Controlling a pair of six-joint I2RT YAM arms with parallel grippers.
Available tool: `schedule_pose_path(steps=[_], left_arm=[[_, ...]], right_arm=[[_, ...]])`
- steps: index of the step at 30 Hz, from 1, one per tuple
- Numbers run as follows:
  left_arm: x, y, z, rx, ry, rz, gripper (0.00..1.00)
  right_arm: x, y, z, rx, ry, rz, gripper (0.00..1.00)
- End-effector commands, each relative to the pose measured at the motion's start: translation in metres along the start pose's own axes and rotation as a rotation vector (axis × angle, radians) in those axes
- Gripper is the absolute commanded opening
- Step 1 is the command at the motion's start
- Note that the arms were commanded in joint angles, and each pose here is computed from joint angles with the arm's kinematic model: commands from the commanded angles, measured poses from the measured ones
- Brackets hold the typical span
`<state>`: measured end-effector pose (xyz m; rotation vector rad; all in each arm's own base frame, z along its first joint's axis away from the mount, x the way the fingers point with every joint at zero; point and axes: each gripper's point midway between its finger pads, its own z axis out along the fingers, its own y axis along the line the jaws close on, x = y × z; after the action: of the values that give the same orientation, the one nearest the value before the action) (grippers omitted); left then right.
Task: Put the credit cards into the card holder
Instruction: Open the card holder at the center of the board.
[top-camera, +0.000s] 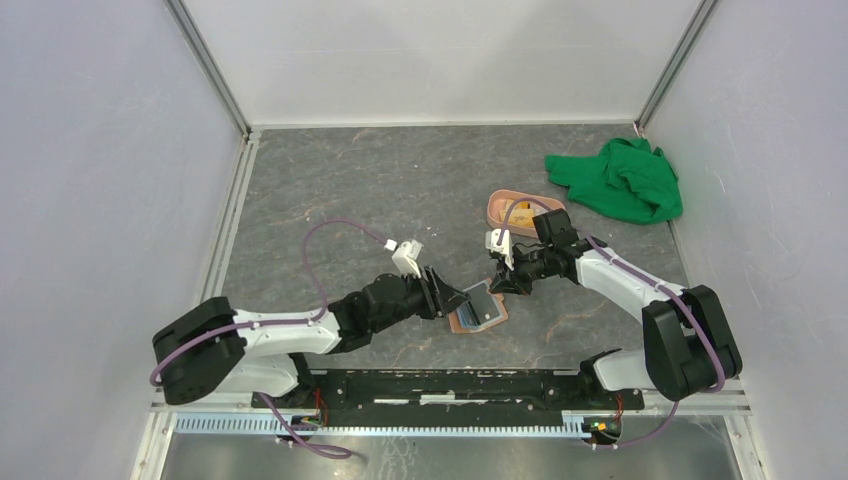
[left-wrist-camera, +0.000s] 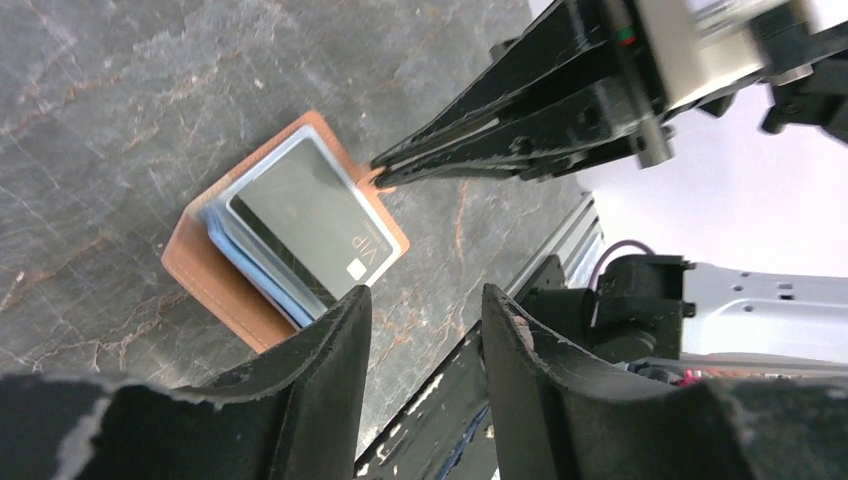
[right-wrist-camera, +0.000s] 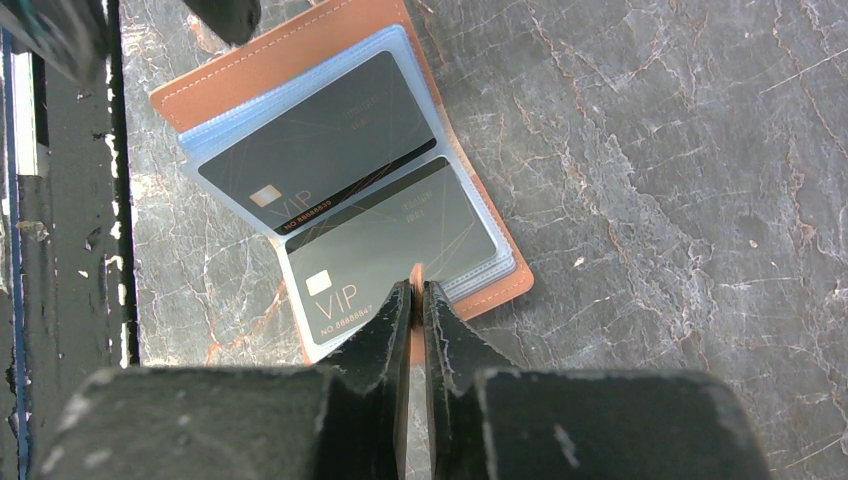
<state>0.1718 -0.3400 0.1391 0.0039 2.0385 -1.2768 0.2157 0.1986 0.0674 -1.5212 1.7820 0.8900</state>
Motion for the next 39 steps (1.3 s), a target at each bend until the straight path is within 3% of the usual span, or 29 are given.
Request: schedule_pose_path(steps=[1,6,39], left_arm=[[0.009,-0.020,0.009,0.066,0.031,-0.041,0.49],[0.025,-0.006,0.012,-0.013,0.062,-0.050,0.40],[0.046,0.060,0.004,-0.259,0.084,-0.061,0.32]], right_arm=[[-0.011,-0.001,-0.002,-0.001,-0.025,-0.041,0.11],[-0.011,0.000,-0.001,-0.002,-0.021,-0.042,0.11],[-0.008,0.000,0.001,-0.003,-0.006,-0.042,0.11]])
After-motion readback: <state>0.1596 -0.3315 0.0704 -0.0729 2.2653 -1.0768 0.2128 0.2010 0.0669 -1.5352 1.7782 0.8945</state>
